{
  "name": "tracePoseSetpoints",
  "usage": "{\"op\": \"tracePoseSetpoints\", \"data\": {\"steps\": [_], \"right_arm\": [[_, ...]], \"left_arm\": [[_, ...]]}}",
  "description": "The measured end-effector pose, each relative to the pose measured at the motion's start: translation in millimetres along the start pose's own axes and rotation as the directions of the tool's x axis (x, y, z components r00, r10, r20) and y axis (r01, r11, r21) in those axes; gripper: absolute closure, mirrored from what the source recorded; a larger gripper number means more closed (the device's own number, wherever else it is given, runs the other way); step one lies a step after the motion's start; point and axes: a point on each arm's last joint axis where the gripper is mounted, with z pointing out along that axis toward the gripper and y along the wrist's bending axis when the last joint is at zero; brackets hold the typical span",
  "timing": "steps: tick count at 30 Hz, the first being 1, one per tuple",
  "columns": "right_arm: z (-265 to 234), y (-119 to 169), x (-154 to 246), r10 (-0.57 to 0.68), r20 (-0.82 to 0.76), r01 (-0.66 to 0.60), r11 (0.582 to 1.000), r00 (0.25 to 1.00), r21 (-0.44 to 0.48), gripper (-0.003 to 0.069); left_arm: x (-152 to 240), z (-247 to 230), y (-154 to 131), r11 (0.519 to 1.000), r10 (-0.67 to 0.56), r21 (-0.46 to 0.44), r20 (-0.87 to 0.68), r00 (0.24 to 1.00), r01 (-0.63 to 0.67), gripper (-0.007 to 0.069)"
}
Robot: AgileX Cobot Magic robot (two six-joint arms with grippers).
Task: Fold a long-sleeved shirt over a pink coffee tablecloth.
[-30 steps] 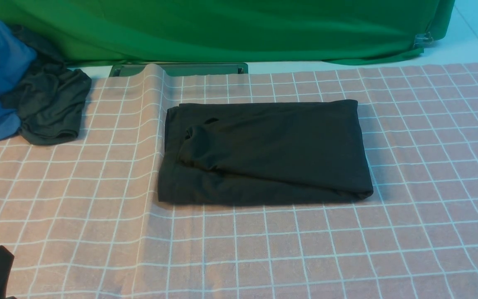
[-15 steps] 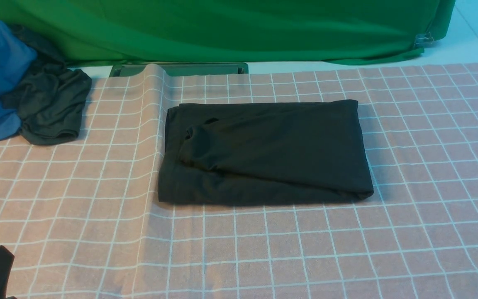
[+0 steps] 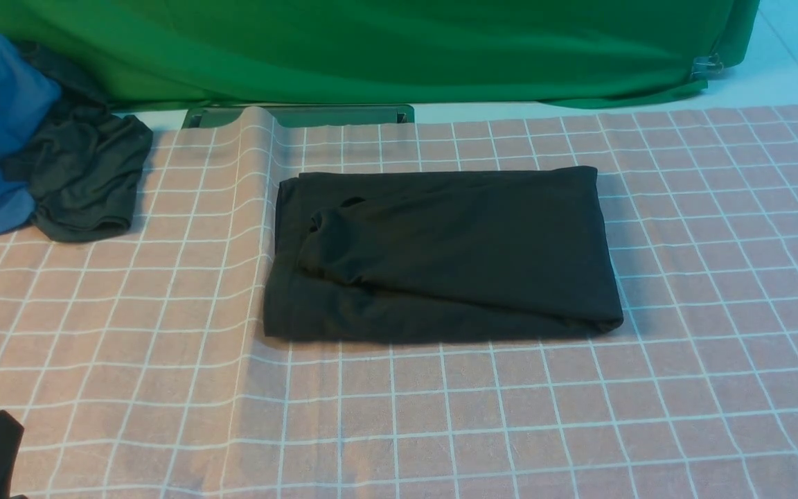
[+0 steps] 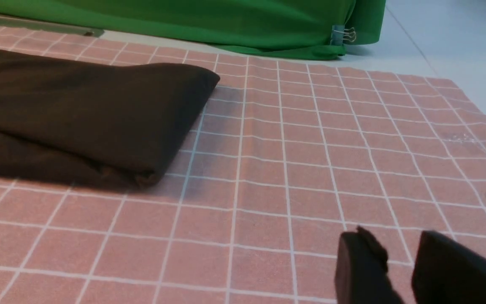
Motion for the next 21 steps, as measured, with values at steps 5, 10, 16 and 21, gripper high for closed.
{"op": "tracePoseSetpoints", "data": {"steps": [5,10,16,21], "right_arm": [[0.0,0.0,0.0,0.000,0.000,0.000,1.000,1.000,0.000,0.0421],[0.0,0.0,0.0,0.000,0.000,0.000,1.000,1.000,0.000,0.0421],[0.0,0.0,0.0,0.023,0.000,-0.023,1.000,1.000,0.000,0.0421],[0.0,0.0,0.0,0.023,0.000,-0.023,1.000,1.000,0.000,0.0421]], "left_arm": [[0.0,0.0,0.0,1.000,0.001,0.000,0.000,1.000,-0.001,0.0612],[0.0,0.0,0.0,1.000,0.001,0.000,0.000,1.000,-0.001,0.0612],[0.0,0.0,0.0,1.000,0.001,0.000,0.000,1.000,-0.001,0.0612],[0.0,0.0,0.0,1.000,0.001,0.000,0.000,1.000,-0.001,0.0612]]}}
